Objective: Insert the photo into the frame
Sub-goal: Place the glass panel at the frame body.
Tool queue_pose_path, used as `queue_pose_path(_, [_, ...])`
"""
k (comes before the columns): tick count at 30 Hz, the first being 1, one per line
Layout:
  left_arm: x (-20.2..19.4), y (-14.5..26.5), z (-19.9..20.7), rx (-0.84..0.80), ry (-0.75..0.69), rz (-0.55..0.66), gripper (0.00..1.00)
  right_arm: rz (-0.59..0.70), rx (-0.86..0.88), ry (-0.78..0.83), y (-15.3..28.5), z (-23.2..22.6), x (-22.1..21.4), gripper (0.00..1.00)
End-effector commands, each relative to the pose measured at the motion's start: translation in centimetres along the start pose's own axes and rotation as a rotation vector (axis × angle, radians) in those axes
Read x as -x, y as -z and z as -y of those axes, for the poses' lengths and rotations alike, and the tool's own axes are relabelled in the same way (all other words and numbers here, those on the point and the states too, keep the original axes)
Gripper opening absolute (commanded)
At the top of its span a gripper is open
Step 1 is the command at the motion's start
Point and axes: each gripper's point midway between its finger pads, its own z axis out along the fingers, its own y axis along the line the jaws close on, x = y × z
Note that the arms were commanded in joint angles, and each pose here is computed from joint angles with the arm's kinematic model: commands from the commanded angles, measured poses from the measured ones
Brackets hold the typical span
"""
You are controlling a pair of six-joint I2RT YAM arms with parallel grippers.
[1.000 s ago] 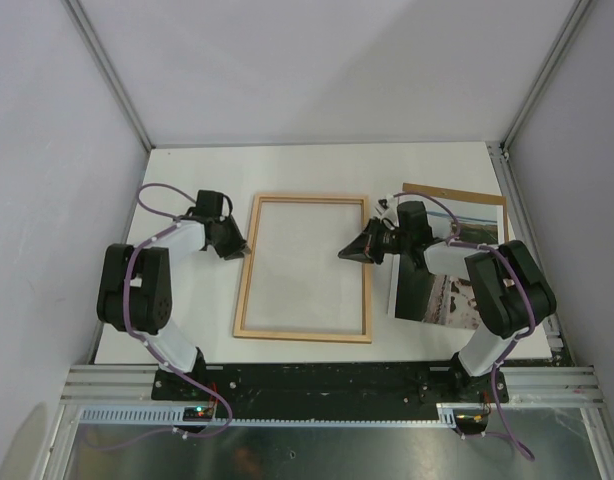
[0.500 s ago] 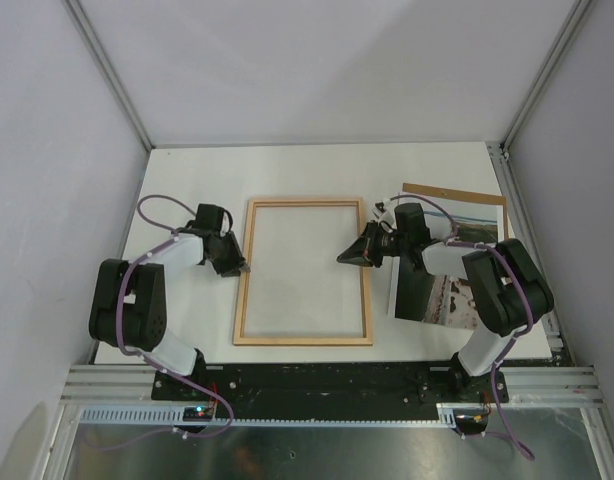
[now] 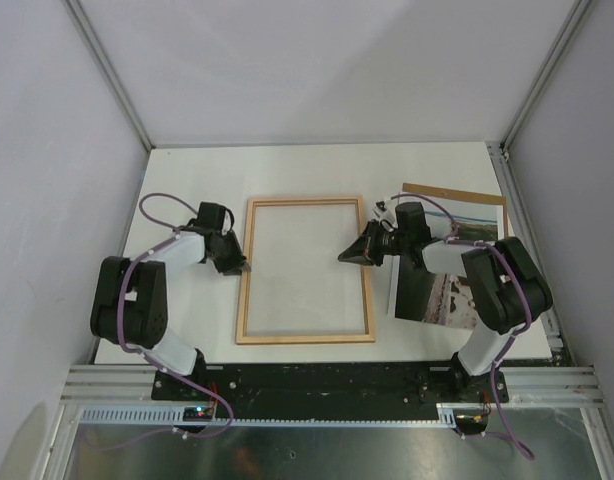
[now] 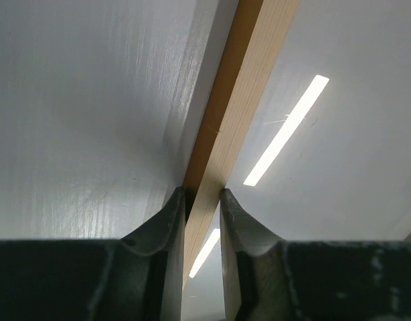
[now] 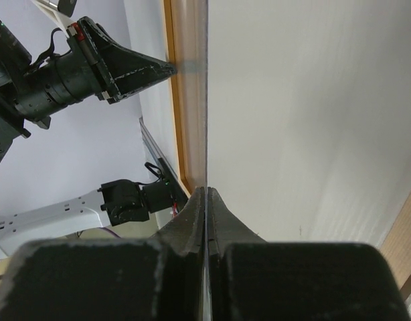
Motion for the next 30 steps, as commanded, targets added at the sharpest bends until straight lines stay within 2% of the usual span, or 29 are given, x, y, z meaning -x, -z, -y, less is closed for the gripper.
queue_pose_path(1, [0.5,-0.7,0.3,0.025,0.084,0.007,0.00,-0.006,0.051,0.062,-0.2,-1.7,1.2,0.00])
queue_pose_path(11, [2.2,-1.9,1.7,0.011,0.186,0.048,0.00,-0.002,0.046,0.074,-0.4,-1.5,3.4,0.00])
queue_pose_path(30, [2.2,-3.1,1.5,0.021,0.176,0.030,0.00,-0.063,0.082,0.094,0.5,-2.0,2.8,0.00])
